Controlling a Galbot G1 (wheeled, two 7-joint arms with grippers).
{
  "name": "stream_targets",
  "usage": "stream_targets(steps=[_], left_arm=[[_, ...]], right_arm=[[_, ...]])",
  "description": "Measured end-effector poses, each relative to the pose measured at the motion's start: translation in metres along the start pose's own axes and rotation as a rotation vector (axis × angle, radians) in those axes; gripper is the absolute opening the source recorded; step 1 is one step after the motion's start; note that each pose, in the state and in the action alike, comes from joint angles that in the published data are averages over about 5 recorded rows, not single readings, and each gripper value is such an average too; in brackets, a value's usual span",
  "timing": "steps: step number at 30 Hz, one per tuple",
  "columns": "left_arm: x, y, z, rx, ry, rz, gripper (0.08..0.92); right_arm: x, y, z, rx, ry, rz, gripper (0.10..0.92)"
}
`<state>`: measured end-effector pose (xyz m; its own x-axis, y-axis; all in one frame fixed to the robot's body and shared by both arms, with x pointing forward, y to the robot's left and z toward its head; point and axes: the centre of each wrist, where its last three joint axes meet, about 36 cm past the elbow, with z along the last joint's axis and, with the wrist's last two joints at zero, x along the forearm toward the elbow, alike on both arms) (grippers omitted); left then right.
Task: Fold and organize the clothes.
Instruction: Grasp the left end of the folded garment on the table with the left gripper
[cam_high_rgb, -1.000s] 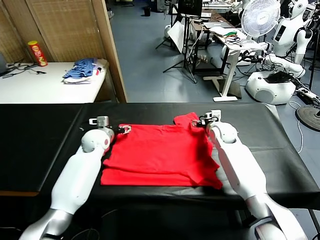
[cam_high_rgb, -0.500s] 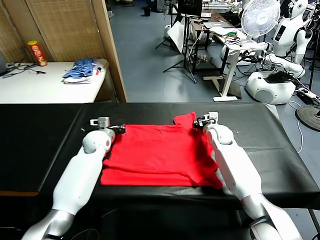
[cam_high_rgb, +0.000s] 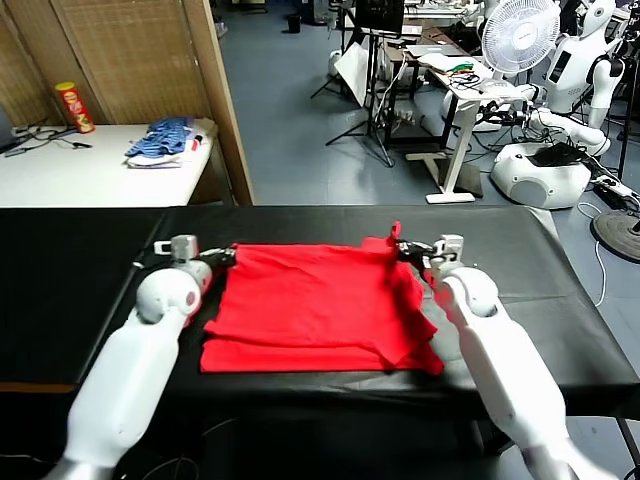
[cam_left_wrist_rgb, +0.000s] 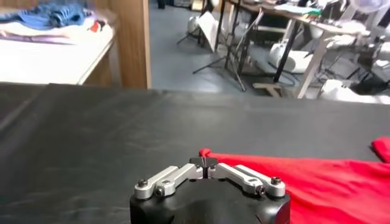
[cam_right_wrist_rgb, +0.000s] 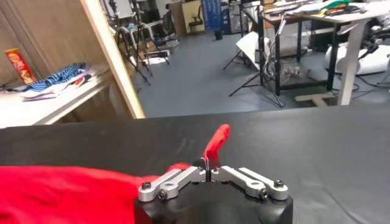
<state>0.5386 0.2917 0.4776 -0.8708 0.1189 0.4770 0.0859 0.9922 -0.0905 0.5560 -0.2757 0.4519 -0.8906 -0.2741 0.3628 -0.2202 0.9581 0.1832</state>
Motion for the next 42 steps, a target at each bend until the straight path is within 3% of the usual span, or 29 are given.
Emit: stream_targets(steps=[9, 15, 21, 32, 35, 37, 42], left_arm=[[0.062, 0.003, 0.015, -0.081, -0.012, -0.009, 0.128], [0.092, -0.002, 0.030, -0.133, -0.008, -0.015, 0.128], [0.113, -0.011, 0.048, -0.182, 0.001, -0.032, 0.128], [0.135, -0.018, 0.080, -0.213, 0.050, -0.050, 0.128], [0.140, -0.022, 0.085, -0.209, 0.059, -0.040, 0.135], [0.143, -0.024, 0.087, -0.208, 0.062, -0.035, 0.182], [0.152, -0.025, 0.085, -0.201, 0.052, -0.022, 0.447]], right_arm=[[0.057, 0.008, 0.011, 0.072, 0.030, 0.023, 0.122], [0.084, 0.020, 0.021, 0.115, 0.103, 0.036, 0.122], [0.106, 0.034, 0.031, 0.149, 0.180, 0.036, 0.122], [0.130, 0.045, 0.045, 0.168, 0.206, 0.014, 0.129], [0.135, 0.045, 0.045, 0.167, 0.204, 0.009, 0.215], [0.140, 0.043, 0.043, 0.167, 0.200, 0.007, 0.327], [0.150, 0.036, 0.032, 0.146, 0.171, 0.010, 0.595]])
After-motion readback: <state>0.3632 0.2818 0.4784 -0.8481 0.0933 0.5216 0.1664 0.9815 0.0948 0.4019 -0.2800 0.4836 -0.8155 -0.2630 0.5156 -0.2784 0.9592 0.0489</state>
